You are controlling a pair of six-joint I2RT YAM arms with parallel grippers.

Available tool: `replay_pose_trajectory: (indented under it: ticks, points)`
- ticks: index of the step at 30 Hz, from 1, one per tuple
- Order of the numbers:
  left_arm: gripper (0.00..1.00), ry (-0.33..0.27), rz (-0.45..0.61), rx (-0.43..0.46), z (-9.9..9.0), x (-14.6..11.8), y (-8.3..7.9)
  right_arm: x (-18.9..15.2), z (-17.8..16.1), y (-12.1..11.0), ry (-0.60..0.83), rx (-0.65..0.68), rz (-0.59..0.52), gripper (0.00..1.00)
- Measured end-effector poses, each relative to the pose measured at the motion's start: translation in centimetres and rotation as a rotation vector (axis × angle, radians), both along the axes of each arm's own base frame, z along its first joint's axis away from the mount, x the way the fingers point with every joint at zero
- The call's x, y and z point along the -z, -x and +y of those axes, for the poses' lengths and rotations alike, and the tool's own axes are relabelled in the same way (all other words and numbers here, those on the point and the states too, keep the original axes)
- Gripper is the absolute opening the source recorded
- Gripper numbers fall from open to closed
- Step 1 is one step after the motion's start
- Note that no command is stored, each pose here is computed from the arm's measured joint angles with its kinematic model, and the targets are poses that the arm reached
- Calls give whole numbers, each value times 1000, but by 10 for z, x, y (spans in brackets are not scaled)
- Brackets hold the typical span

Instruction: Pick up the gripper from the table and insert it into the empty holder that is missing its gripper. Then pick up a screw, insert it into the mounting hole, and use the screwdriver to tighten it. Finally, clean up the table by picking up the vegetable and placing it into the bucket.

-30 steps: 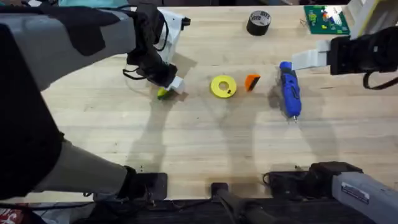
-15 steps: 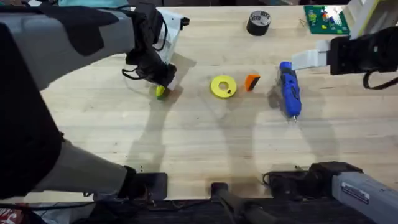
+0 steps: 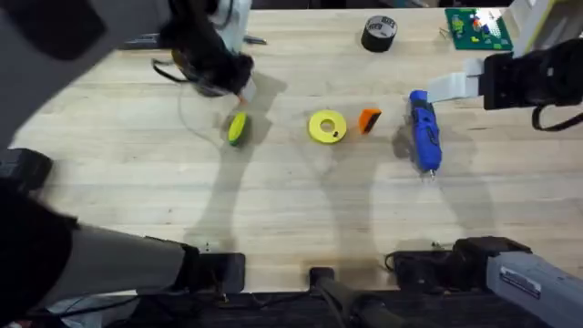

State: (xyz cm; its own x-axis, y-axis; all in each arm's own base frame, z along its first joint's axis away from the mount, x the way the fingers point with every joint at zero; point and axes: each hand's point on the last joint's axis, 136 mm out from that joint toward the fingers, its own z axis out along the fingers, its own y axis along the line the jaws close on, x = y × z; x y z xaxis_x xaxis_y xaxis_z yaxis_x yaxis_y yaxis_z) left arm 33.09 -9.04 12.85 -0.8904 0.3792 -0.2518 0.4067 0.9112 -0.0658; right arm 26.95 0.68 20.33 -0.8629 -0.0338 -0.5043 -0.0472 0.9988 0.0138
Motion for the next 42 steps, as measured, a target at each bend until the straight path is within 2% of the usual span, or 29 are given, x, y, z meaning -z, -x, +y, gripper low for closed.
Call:
replay_pose_trajectory:
  ticks: [4,8,12,17,18,23,24,35,38,39,42]
  points:
    - [7,17,-64,-15,0,-43,0,0,0,0,0,0,0,995]
    - [7,35,-126,-27,1,-69,2,0,0,0,0,0,0,995]
    - [7,44,-156,-34,1,-80,5,0,0,0,0,0,0,995]
    - [19,45,-154,-38,2,-81,7,0,0,0,0,0,0,995]
    - [132,43,-154,-38,2,-81,7,0,0,0,0,0,0,995]
    - [901,43,-153,-40,2,-81,7,0,0,0,0,0,0,995]
    - [966,44,-152,-43,2,-81,7,0,0,0,0,0,0,995]
    - [986,44,-153,-45,2,-81,7,1,0,1,0,0,5,995]
    - [985,44,-153,-45,2,-81,7,8,0,15,0,0,69,995]
    - [986,46,-160,-45,2,-81,5,14,0,27,0,0,124,995]
    - [986,53,-188,-45,0,-84,-1,20,0,42,1,0,190,995]
